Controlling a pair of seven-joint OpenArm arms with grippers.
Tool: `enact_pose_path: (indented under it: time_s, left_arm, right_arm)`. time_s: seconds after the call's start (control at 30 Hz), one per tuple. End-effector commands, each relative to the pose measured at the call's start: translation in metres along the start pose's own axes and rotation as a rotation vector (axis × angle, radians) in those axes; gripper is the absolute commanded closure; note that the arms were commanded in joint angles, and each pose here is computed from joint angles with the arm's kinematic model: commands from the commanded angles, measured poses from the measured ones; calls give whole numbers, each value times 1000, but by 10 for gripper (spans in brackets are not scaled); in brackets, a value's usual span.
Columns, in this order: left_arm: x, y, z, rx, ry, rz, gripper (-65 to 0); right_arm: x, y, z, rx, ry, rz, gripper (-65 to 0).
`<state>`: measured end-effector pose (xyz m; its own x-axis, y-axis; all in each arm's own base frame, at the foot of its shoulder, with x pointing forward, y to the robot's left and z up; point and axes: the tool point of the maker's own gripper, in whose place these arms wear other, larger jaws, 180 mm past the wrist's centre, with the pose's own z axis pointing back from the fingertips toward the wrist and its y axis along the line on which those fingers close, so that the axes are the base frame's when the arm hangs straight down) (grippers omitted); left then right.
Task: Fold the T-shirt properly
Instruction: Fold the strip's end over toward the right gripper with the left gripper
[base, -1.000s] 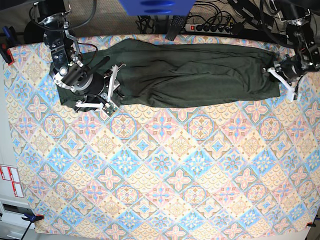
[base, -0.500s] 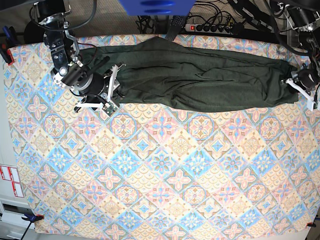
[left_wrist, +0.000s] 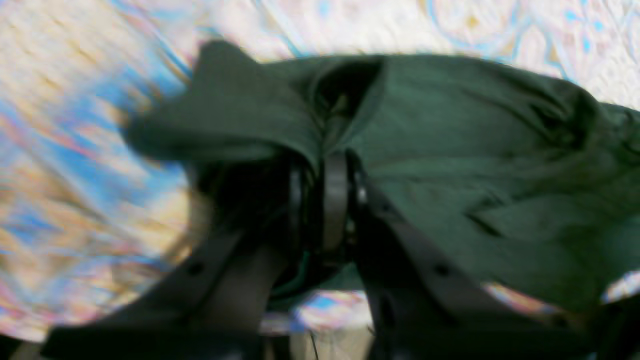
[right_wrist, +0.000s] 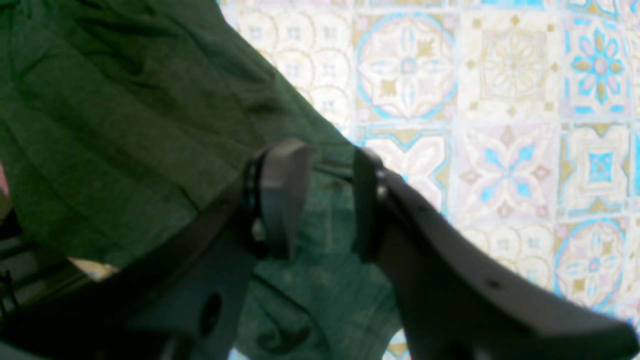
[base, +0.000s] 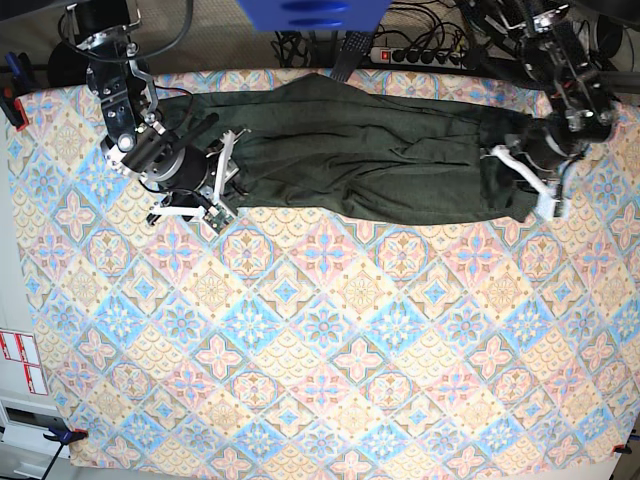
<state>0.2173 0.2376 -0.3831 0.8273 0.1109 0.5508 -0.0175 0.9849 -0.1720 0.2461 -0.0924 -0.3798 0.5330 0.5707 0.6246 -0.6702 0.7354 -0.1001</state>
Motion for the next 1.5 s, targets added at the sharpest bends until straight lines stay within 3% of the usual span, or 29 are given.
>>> enact_pose_path:
  time_s: [0.0, 0.27, 0.43, 0.87, 0.93, 1.0, 1.2, 1.3, 1.47]
  left_arm:
    - [11, -20, -4, -52, -30, -23, 0]
    - [9, -83, -25, -178, -20, 65, 0]
    - [6, -114, -31, -243, 7, 37, 0]
    - [-23, -129, -39, -289, 103, 17, -31]
    - [-28, -124, -37, -285, 144, -12, -74]
    - [-32, -126, -34, -308, 175, -12, -166]
    - [-3, -115, -20, -345, 105, -37, -460]
    - [3, -97, -15, -317, 89, -35, -512]
    - [4, -70, -11, -250, 97, -44, -491]
  right_arm:
    - [13, -7, 5, -16, -44, 11, -192]
    - [13, -7, 5, -16, -46, 11, -192]
    - [13, -7, 5, -16, -46, 11, -192]
    - [14, -8, 5, -19, -48, 11, -192]
    - [15, -9, 5, -21, -50, 12, -192]
    - [16, -9, 5, -22, -51, 13, -192]
    - [16, -10, 5, -23, -52, 13, -192]
    - [16, -10, 5, -23, -52, 13, -192]
    - [16, -10, 5, -23, -51, 13, -192]
